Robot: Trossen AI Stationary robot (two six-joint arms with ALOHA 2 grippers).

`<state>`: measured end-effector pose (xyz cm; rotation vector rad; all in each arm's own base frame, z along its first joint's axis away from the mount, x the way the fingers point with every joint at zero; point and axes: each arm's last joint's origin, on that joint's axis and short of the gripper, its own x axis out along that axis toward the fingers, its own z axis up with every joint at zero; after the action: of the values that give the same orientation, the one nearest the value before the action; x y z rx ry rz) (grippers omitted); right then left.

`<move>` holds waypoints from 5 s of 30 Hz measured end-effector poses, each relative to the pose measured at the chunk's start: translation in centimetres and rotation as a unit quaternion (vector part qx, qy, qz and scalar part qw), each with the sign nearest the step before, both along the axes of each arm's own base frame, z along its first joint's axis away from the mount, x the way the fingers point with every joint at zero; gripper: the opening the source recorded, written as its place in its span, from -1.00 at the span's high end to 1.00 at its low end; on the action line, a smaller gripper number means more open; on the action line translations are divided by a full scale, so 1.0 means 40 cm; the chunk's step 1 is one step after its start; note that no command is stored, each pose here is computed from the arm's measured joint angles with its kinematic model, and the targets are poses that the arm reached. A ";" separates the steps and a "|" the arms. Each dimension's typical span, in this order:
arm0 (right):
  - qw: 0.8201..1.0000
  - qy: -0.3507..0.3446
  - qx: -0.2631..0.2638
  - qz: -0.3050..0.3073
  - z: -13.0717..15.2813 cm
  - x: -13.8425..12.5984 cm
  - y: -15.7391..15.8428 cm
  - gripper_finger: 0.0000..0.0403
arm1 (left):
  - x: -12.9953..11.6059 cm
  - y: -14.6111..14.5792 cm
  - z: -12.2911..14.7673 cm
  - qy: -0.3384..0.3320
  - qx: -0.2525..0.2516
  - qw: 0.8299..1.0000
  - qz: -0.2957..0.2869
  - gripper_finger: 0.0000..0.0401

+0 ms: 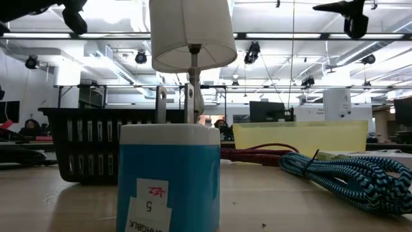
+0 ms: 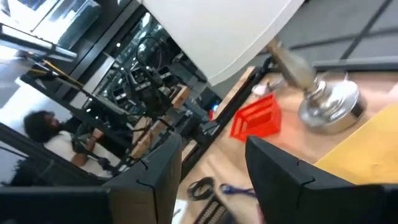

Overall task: Pick and place items into bin
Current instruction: Put the right card reader box into the black bin

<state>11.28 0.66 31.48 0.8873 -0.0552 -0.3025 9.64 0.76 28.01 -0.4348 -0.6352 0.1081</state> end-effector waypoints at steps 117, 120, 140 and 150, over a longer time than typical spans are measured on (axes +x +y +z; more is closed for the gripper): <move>0.869 0.348 0.326 -0.128 -0.278 0.254 0.186 0.96 | 0.005 0.000 -0.037 0.021 0.013 1.000 0.010 0.16; 0.881 0.332 0.311 -0.130 -0.262 0.253 0.166 0.96 | 0.005 0.000 -0.037 0.021 0.014 1.000 0.010 0.16; 0.949 0.111 0.296 -0.002 -0.191 0.392 0.159 0.96 | 0.004 0.000 -0.037 0.023 0.014 1.000 0.010 0.16; 0.943 0.105 0.309 0.068 -0.196 0.506 0.202 0.96 | 0.005 0.000 -0.038 0.024 0.013 1.000 0.009 0.16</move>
<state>31.53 8.75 23.66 1.4703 0.3160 -0.2861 9.84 0.76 26.49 -0.3993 -0.5924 0.1276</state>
